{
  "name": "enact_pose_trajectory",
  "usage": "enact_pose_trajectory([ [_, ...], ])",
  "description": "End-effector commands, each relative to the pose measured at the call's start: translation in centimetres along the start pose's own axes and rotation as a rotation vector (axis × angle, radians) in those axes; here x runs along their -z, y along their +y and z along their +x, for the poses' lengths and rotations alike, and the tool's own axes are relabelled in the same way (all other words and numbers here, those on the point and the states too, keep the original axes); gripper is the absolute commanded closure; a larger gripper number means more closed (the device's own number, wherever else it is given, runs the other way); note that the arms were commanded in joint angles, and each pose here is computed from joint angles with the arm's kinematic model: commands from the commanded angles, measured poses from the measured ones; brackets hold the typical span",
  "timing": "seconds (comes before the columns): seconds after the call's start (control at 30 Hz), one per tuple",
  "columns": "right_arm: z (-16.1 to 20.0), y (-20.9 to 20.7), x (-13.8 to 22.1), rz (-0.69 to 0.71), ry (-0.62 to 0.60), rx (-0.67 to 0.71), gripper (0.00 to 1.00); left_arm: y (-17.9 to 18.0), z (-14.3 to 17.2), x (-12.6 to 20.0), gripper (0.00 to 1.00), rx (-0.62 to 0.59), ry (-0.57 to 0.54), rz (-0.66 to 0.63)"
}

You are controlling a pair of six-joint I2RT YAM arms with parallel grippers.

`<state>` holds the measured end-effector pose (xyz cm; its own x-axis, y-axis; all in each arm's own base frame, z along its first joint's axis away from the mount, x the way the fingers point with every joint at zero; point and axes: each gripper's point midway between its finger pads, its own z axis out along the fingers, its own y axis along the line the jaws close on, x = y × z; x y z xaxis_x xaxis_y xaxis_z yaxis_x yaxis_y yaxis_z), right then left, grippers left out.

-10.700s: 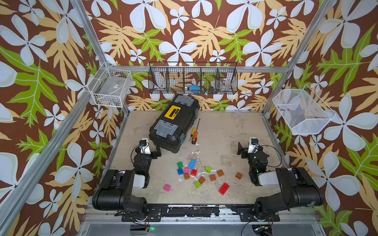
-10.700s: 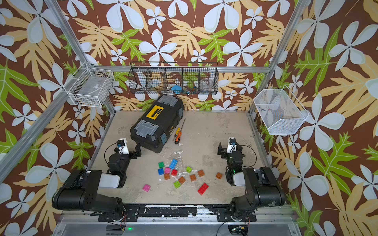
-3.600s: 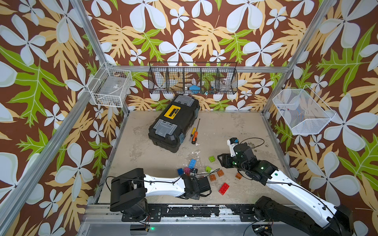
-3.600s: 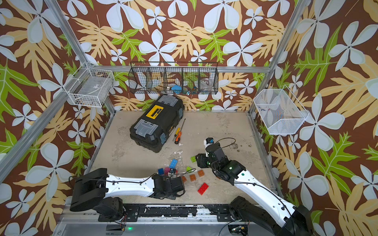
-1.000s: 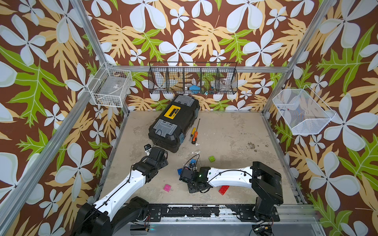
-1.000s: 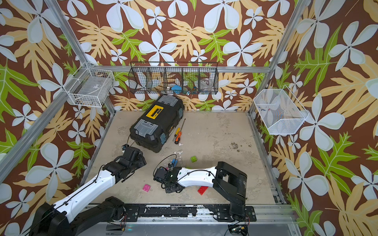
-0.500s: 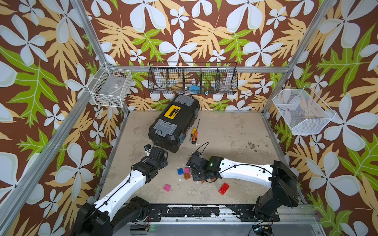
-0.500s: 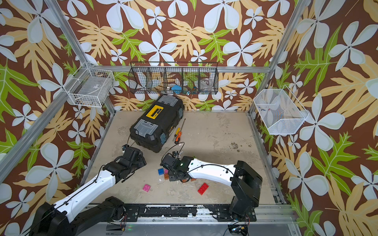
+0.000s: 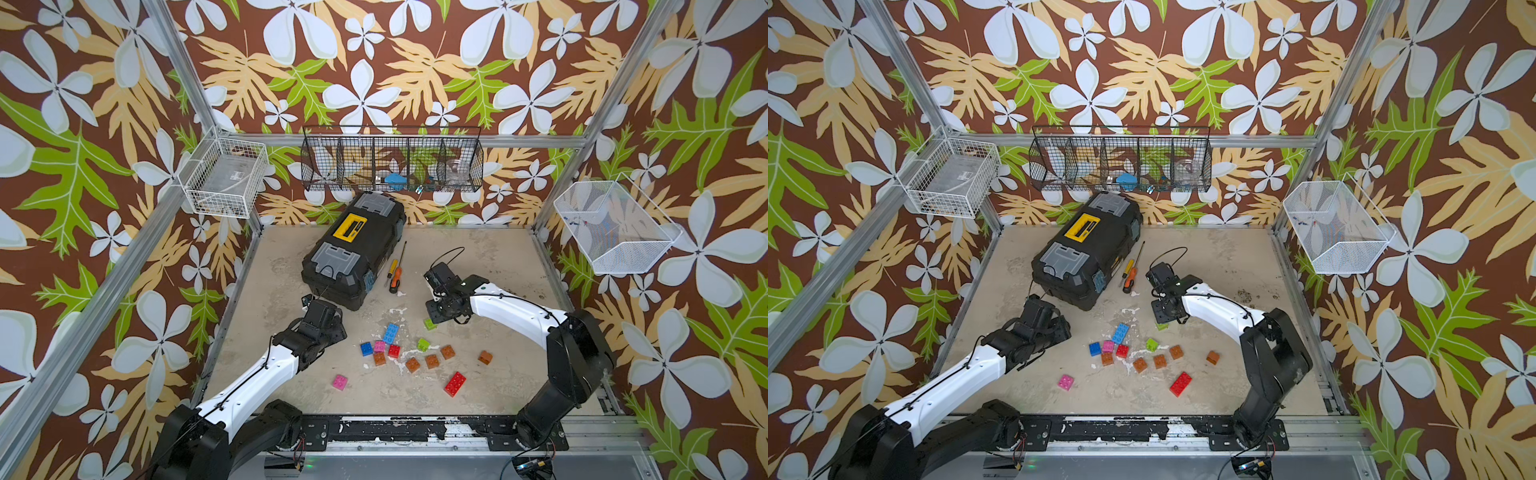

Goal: Assemble the letter h with lego
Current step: Assemble the lego brick with the lego brick.

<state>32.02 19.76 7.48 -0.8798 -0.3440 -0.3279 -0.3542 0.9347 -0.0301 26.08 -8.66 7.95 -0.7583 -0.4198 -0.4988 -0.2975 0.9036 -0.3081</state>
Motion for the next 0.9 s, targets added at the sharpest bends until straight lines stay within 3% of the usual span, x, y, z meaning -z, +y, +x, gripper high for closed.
enact_pose_trajectory([
  [0.0, 0.0, 1.2, -0.5, -0.076, 0.017, 0.101, 0.67, -0.7, 0.0, -0.1, 0.28, -0.012, 0.005, 0.040],
  [0.87, 2.5, 1.1, -3.5, -0.103, 0.158, 0.086, 0.67, -1.2, 0.4, -0.3, 0.27, -0.023, 0.023, 0.067],
])
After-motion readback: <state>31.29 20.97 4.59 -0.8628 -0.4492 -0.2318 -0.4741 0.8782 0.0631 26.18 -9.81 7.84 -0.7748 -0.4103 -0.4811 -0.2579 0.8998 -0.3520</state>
